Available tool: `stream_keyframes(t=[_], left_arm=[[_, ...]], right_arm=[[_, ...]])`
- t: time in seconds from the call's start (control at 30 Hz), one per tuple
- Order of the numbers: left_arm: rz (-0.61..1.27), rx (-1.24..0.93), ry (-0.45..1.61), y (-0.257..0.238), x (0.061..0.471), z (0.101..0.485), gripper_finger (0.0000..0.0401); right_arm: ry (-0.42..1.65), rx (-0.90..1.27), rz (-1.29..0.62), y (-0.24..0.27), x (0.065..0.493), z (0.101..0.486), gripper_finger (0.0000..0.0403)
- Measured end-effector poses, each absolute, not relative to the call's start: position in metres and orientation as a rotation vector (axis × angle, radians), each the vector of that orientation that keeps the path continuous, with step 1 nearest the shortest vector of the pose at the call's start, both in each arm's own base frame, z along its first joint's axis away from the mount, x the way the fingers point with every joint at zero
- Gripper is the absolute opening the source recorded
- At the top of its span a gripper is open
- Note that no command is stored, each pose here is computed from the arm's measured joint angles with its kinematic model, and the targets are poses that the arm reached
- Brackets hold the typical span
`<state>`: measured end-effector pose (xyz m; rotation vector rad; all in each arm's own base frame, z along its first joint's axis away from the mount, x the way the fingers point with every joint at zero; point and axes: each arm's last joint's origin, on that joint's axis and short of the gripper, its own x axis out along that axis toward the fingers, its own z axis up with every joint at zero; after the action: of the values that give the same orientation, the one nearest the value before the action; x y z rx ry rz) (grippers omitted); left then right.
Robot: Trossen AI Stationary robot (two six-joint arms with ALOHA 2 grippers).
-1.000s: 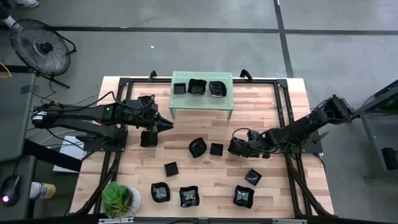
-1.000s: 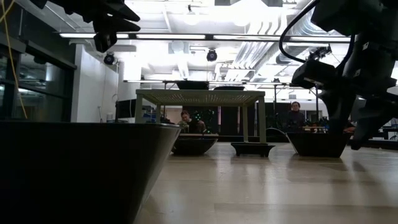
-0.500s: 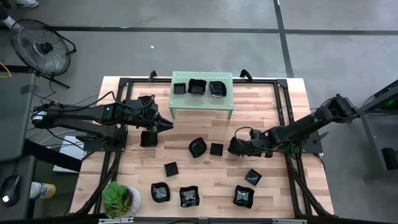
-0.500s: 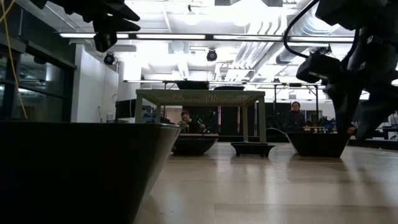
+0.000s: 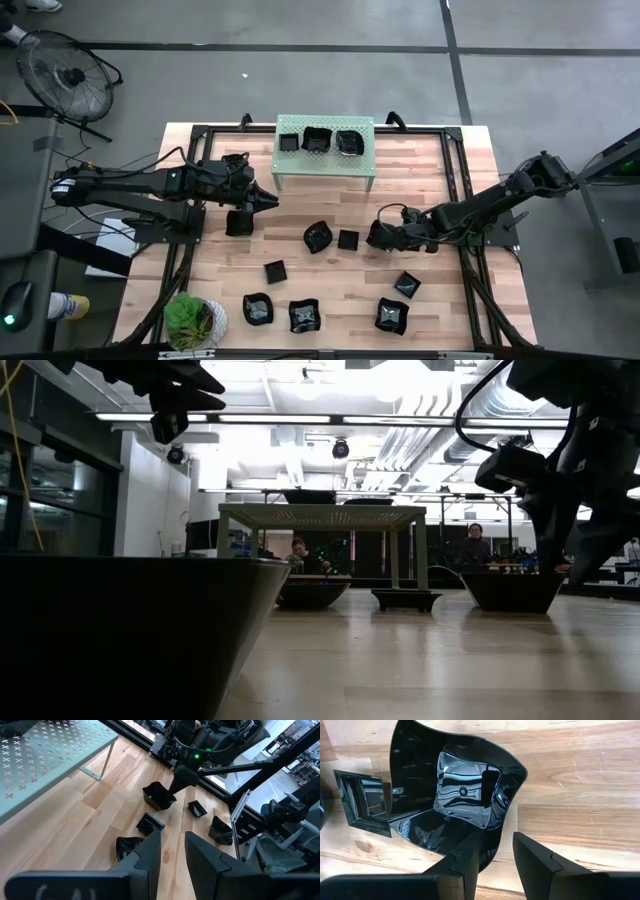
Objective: Pick & Place Mini shaped plates
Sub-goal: Stack the wave square shaped plate on top of the wave square shaped plate on the shelf
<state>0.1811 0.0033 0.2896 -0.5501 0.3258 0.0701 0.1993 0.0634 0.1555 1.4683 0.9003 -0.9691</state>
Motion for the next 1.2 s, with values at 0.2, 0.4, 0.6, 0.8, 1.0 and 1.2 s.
stream_keyframes(t=[0.2,0.4,0.6,0.8,1.0,1.2], left_arm=[[0.07,-0.55,0.326,0.0033,0.1811,0.2897,0.0085],[0.07,-0.55,0.325,0.0033,0.1812,0.2897,0.0085],[0.07,-0.55,0.325,0.0033,0.1812,0.2897,0.0085],[0.07,-0.55,0.325,0.0033,0.1812,0.2897,0.0085],[0.068,-0.538,0.326,0.0033,0.1812,0.2897,0.0085],[0.069,-0.537,0.326,0.0033,0.1812,0.2897,0.0085]], right_arm=[[0.9,1.462,-0.973,0.0633,0.1991,0.1551,0.0112],[0.902,1.458,-0.975,0.0632,0.1988,0.1549,0.0112],[0.902,1.458,-0.975,0.0632,0.1988,0.1549,0.0112],[0.905,1.459,-0.975,0.0632,0.1989,0.1549,0.0112],[0.888,1.427,-0.969,0.0624,0.1991,0.1549,0.0112],[0.891,1.411,-0.96,0.0623,0.1991,0.155,0.0109]])
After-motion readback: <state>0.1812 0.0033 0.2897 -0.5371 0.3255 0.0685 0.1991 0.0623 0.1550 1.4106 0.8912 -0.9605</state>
